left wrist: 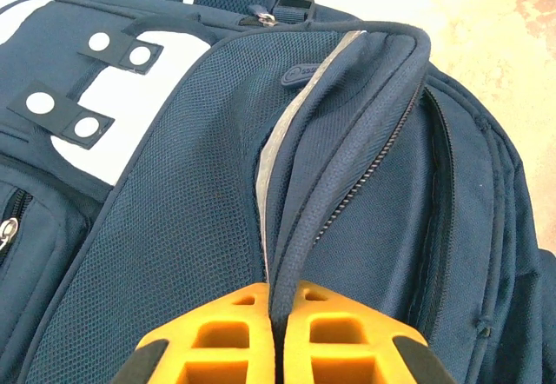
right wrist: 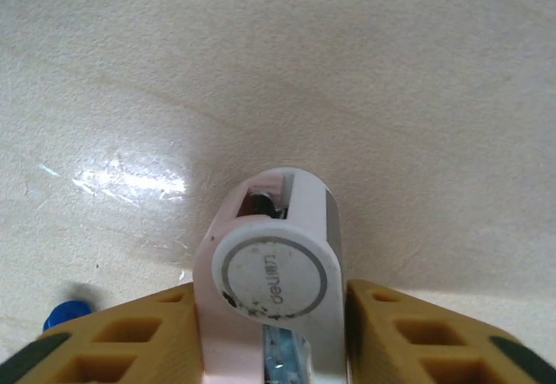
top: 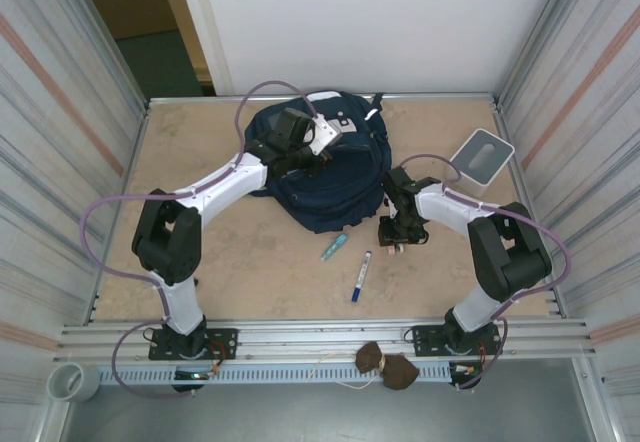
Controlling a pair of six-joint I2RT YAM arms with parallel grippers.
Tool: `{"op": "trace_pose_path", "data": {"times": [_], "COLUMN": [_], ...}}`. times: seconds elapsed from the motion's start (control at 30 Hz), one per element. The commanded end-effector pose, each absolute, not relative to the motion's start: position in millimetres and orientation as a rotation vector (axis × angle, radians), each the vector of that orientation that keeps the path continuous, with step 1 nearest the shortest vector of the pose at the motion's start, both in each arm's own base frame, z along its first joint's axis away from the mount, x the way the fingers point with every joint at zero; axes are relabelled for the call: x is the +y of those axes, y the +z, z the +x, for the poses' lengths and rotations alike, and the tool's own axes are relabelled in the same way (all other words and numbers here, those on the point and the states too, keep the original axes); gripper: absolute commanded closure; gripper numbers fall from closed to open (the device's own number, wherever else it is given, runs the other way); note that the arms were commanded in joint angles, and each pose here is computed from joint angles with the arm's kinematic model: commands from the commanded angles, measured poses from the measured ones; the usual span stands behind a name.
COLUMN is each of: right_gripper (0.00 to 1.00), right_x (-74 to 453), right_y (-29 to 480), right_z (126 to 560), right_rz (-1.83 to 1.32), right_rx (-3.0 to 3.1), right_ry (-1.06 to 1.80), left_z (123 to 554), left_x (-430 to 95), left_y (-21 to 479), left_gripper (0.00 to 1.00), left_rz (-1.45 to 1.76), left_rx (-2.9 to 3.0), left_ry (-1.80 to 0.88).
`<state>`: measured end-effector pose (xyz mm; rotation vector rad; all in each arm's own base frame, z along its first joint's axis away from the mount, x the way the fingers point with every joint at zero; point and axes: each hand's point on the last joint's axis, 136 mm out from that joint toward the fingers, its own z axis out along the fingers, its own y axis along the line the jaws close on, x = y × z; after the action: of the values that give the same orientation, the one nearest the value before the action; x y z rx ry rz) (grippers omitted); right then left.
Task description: Pack the student bag
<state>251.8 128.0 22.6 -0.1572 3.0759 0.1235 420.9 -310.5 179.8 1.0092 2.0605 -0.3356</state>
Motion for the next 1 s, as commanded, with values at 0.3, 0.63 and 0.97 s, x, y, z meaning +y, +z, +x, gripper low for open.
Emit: {"op": "trace_pose_path", "data": {"times": [0.3, 0.63, 0.97], "right_gripper": [0.72, 0.72, 0.46], "right_x": [182, 254, 318], "right_y": [138, 203, 170], "right_z": [308, 406, 449], "right_rz": [-0.038, 0.267, 0.356], "right_rx": [2.703, 2.296, 2.286], "right_ry": [0.656, 1.142, 1.217], "left_z": [416, 423, 440], "left_x": [-313, -320, -325], "left_y": [266, 306, 324], "left_gripper": [1.00, 1.00, 1.00], "left_rz": [0.879, 0.765, 0.711], "left_rx": [1.939, 1.930, 1.931], "left_ry": [-0.502, -0.632, -0.667]}}
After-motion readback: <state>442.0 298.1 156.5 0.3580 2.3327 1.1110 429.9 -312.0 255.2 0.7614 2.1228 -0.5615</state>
